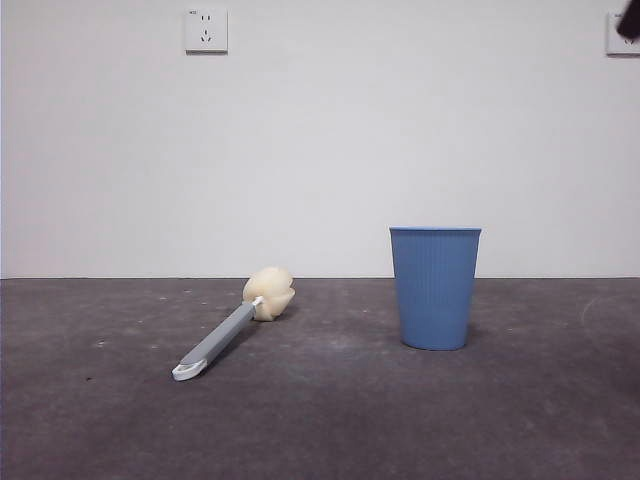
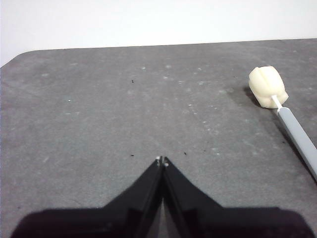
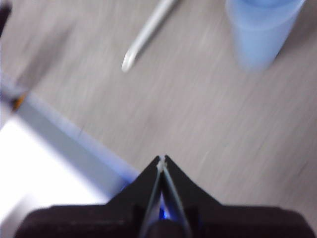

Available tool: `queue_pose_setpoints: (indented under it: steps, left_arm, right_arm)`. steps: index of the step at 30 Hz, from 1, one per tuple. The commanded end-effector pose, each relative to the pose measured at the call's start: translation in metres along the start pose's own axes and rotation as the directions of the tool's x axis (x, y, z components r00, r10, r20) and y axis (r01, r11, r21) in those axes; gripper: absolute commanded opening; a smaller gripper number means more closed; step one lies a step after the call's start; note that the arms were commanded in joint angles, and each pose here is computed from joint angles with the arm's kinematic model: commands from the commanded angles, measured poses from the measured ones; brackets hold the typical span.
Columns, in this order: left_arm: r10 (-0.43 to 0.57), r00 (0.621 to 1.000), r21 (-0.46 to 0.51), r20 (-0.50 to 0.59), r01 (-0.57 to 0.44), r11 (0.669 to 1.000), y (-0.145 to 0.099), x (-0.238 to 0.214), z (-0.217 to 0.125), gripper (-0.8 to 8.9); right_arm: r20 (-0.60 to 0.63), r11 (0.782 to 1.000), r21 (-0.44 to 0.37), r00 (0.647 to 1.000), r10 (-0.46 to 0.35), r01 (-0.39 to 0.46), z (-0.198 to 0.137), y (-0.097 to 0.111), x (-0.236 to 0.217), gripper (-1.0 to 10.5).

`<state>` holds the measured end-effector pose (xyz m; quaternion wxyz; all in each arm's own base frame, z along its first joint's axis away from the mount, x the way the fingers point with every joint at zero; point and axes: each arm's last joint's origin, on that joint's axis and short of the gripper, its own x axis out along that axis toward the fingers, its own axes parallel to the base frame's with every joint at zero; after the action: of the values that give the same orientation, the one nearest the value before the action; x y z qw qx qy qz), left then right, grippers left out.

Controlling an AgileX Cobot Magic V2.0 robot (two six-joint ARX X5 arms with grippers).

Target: Pick up the cup brush,pick up the cup,insert the brush into the cup,clean the cup,put the cup brush back,put the cup back to the fixed position on the table

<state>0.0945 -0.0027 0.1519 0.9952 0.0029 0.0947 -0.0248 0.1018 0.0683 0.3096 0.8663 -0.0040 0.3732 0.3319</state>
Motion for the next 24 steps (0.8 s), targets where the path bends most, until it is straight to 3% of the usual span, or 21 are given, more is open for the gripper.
queue_pose_setpoints:
  steps: [1, 3, 7, 11, 16, 20, 24]
  left_arm:
    - [0.003, 1.0, -0.008, -0.013, -0.003, 1.0, 0.0, 0.001, -0.004, -0.03]
    - [0.003, 1.0, -0.007, -0.013, -0.003, 1.0, 0.0, 0.001, -0.004, -0.03]
    - [0.003, 1.0, -0.007, -0.013, -0.003, 1.0, 0.0, 0.001, -0.004, -0.03]
    - [0.003, 1.0, -0.008, -0.013, -0.003, 1.0, 0.0, 0.001, -0.004, -0.03]
    - [0.003, 1.0, -0.007, -0.013, -0.003, 1.0, 0.0, 0.001, -0.004, -0.03]
    - [0.003, 1.0, -0.008, -0.013, -0.003, 1.0, 0.0, 0.001, -0.004, -0.03]
    - [0.003, 1.0, -0.008, -0.013, -0.003, 1.0, 0.0, 0.001, -0.004, -0.03]
  right_arm:
    - [0.203, 0.989, -0.136, 0.979, -0.019, 0.048, 0.008, -0.006, -0.007, 0.0]
    - [0.325, 0.987, -0.139, 0.945, -0.026, 0.075, 0.008, -0.014, -0.011, 0.0]
    - [0.482, 0.98, -0.082, 0.868, -0.122, 0.184, -0.009, -0.035, -0.013, 0.0]
    - [0.564, 0.948, -0.004, 0.783, -0.262, 0.319, -0.038, -0.053, -0.007, 0.0]
    - [0.622, 0.907, 0.056, 0.696, -0.359, 0.418, -0.072, -0.065, 0.006, 0.0]
    - [0.626, 0.895, 0.074, 0.678, -0.384, 0.439, -0.093, -0.07, 0.018, 0.0]
    - [0.613, 0.902, 0.085, 0.691, -0.382, 0.423, -0.109, -0.075, 0.033, 0.0]
